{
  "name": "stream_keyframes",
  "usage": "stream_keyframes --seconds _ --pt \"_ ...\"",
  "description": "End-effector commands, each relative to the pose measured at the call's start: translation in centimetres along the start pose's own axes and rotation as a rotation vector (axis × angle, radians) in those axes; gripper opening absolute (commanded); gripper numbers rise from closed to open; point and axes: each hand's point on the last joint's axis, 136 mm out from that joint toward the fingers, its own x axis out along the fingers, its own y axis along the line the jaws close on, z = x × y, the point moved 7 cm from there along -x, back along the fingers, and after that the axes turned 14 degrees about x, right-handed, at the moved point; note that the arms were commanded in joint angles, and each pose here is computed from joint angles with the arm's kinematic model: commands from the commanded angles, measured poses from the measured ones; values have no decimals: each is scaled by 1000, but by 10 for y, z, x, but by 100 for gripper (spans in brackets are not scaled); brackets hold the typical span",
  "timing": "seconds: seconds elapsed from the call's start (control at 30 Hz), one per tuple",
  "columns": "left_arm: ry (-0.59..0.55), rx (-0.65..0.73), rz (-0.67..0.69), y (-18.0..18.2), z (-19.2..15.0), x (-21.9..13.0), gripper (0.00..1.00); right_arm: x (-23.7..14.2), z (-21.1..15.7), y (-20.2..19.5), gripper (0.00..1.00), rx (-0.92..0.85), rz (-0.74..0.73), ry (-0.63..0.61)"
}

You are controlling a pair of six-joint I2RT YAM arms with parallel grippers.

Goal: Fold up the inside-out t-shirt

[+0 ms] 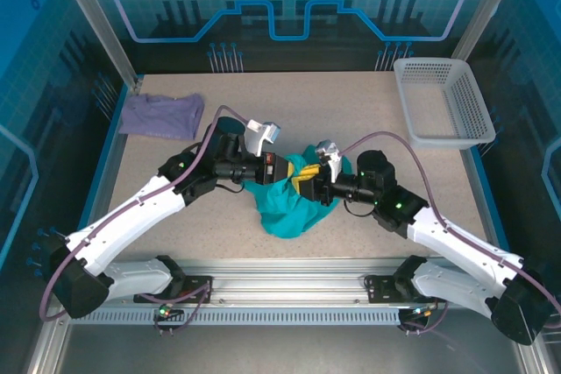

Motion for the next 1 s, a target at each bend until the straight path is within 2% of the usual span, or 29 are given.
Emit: stream_keyframes --seconds 0.0,0.37,0.57,0.73,0.77,0.87,0.97 --pt "-14 1 -29 -2 4 1 0 -4 3 6 28 -4 58 -29" --pt "-13 1 -19 1 1 0 0 -5 13 -2 0 34 -40 -63" --pt "-17 -4 4 6 1 0 0 -13 12 -4 0 57 -66 -92" --pt "-27 -7 24 11 1 0 0 -22 10 2 0 53 -20 -101" --pt "-29 -5 20 10 1 0 1 -22 10 3 0 55 -14 -99" --pt "-31 2 12 11 1 1 16 -24 13 6 0 56 -2 -99" --pt "-29 20 24 13 -2 1 25 -26 17 10 0 60 5 -101"
